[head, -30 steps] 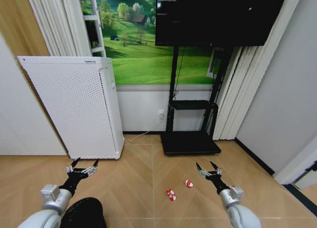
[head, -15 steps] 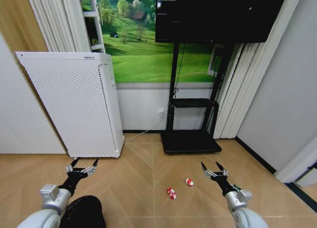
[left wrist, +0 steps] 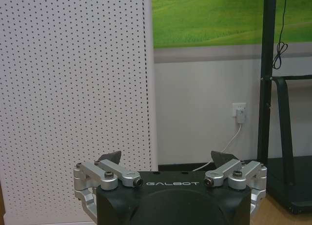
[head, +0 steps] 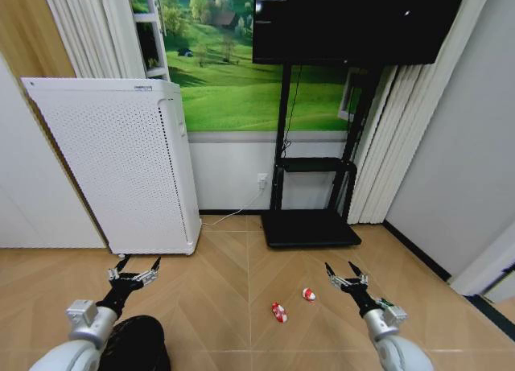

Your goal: Pick up the trash bin and place the garbage on the floor into it.

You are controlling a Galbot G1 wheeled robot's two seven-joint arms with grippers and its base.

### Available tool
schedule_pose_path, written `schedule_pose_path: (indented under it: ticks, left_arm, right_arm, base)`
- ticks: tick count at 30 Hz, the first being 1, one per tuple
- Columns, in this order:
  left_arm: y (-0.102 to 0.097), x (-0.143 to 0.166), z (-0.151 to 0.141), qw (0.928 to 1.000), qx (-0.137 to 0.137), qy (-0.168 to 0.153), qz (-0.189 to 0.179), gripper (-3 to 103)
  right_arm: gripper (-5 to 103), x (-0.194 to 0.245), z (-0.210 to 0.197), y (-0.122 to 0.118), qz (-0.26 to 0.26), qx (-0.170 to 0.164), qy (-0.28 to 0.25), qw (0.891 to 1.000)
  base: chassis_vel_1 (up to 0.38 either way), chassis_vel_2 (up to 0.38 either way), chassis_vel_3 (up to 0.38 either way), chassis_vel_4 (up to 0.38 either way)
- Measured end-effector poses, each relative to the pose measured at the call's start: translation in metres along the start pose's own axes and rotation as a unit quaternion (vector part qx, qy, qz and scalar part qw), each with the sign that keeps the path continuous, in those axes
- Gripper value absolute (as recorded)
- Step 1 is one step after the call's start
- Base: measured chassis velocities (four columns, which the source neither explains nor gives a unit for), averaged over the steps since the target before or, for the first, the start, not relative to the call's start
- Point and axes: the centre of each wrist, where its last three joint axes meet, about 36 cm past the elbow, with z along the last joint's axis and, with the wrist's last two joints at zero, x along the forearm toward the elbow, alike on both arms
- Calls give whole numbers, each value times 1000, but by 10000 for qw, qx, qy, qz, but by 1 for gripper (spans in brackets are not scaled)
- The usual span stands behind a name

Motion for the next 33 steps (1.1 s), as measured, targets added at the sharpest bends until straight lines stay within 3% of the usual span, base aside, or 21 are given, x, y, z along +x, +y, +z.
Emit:
schedule_pose_path:
  ticks: [4,7,8,10,11,12,13,14,15,16,18,19,20,21,23,25,26,28,29,31,33]
  left_arm:
    - [-7,-2,5,9998,96,44,-181,100]
    - [-31,5,11,9899,596,517,-1177,100]
    - [-31,5,11,9899,596,517,-1177,100]
    - [-48,12,8,9708,1016,1210,-1808,100]
    - [-60,15,3,9427,1218,2137,-2255,100]
    - [-60,15,3,9427,1218,2137,-2255,100]
    - [-62,17,2,9351,1239,2352,-2346,100]
    - [-66,22,1,9162,1289,2803,-2558,100]
    - [-68,25,-1,9030,1385,3040,-2701,100]
    - [-68,25,-1,9030,1385,3040,-2701,100]
    - [-71,27,-7,8801,1779,3334,-2874,100]
    - [-71,27,-7,8801,1779,3334,-2874,100]
    - [-73,26,-13,8683,1997,3474,-2925,100]
    - [-76,26,-18,8627,2102,3544,-2933,100]
    - [-78,26,-20,8624,2144,3558,-2893,100]
    - [-81,22,-23,8716,2207,3439,-2708,100]
    - [-81,22,-23,8716,2207,3439,-2708,100]
    - [-81,11,-18,8929,2056,3114,-2520,100]
    - [-81,11,-18,8929,2056,3114,-2520,100]
    - [-80,-3,-16,9122,1869,2930,-2172,100]
    - [-80,-6,-17,9137,1847,2969,-2070,100]
  right_arm:
    - [100,2,2,-1,2,-5,36,10000]
    - [100,3,4,-3,32,-1,67,10000]
    - [100,3,4,-3,32,-1,67,10000]
    - [100,7,6,-5,79,4,86,9999]
    - [100,13,9,-8,163,48,97,9998]
    - [100,13,9,-8,163,48,97,9998]
    - [100,13,10,-10,188,64,97,9998]
    - [100,14,11,-11,229,85,100,9997]
    - [100,13,12,-12,256,82,94,9996]
    - [100,13,12,-12,256,82,94,9996]
    - [100,10,13,-12,287,64,110,9995]
    - [100,10,13,-12,287,64,110,9995]
    - [100,8,15,-11,277,58,146,9995]
    - [100,8,17,-9,272,56,179,9995]
    - [100,7,20,-8,265,53,204,9994]
    - [100,5,24,-6,245,50,252,9994]
    - [100,5,24,-6,245,50,252,9994]
    - [100,4,26,-3,219,54,272,9994]
    - [100,4,26,-3,219,54,272,9994]
    - [100,2,27,-1,207,50,265,9994]
    - [100,2,27,-1,211,49,265,9994]
  base:
    - [0,0,0,0]
    - [0,0,0,0]
    - [0,0,0,0]
    - [0,0,0,0]
    - [0,0,0,0]
    - [0,0,0,0]
    - [0,0,0,0]
    - [0,0,0,0]
    - [0,0,0,0]
    - [0,0,0,0]
    - [0,0,0,0]
    - [0,0,0,0]
    - [0,0,0,0]
    - [0,0,0,0]
    - [0,0,0,0]
    - [0,0,0,0]
    - [0,0,0,0]
    - [0,0,0,0]
    - [0,0,0,0]
    - [0,0,0,0]
    - [0,0,0,0]
